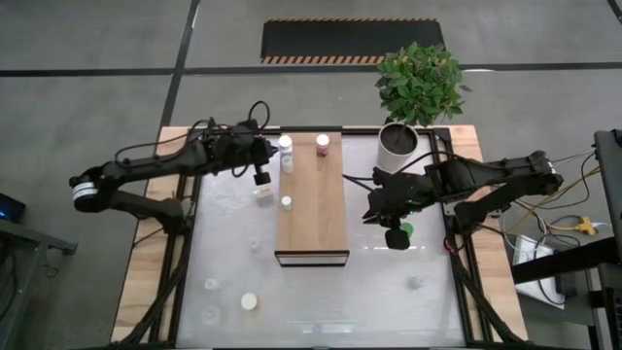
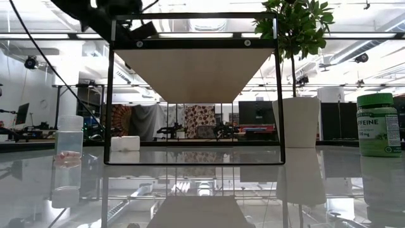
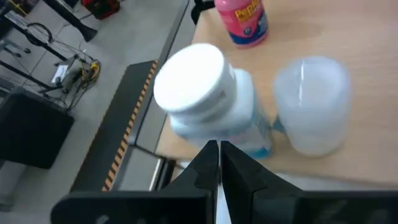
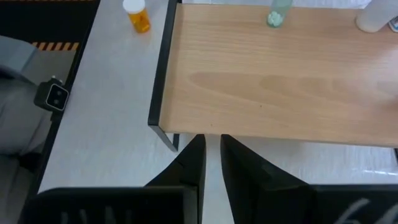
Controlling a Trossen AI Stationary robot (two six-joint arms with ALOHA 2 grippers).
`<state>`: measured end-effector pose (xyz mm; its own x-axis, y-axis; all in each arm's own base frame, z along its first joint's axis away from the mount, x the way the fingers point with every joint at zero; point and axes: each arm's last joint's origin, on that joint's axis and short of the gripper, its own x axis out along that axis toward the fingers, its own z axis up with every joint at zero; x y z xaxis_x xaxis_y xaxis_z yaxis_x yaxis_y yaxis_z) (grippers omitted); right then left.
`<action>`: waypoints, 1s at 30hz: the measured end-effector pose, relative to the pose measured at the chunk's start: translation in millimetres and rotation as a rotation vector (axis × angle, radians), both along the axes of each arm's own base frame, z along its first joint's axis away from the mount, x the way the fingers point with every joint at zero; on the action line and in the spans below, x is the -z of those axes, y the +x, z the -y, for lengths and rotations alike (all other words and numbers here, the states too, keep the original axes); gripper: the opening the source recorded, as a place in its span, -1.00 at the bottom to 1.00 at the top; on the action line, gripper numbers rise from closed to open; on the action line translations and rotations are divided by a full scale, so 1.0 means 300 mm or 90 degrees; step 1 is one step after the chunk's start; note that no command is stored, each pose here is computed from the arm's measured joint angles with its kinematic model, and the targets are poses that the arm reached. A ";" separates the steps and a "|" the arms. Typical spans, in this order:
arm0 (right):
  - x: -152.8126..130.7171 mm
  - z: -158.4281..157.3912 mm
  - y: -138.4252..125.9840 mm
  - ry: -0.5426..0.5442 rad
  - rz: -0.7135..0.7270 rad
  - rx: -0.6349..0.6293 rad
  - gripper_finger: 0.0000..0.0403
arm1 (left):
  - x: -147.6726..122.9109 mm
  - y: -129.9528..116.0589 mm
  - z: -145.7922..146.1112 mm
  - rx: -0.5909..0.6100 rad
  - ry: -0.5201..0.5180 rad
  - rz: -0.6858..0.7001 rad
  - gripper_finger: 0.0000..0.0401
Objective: Pick and place medicine bottles onto shelf by color
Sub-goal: Adjust the blue pill bottle on the shelf, then put the yellow pill bottle on the shelf
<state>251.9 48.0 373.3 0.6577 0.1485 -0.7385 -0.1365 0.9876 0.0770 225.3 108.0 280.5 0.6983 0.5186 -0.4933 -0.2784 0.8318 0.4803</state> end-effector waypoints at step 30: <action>0.104 -0.044 -0.010 -0.004 -0.066 -0.022 -0.81 | -0.136 -0.064 0.084 -0.026 -0.078 0.161 -1.00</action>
<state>248.8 61.4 342.0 0.5721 0.1650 -0.8034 -0.1618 0.9830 0.0867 206.2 82.8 321.2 0.7875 0.4959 -0.3661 -0.4109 0.8651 0.2878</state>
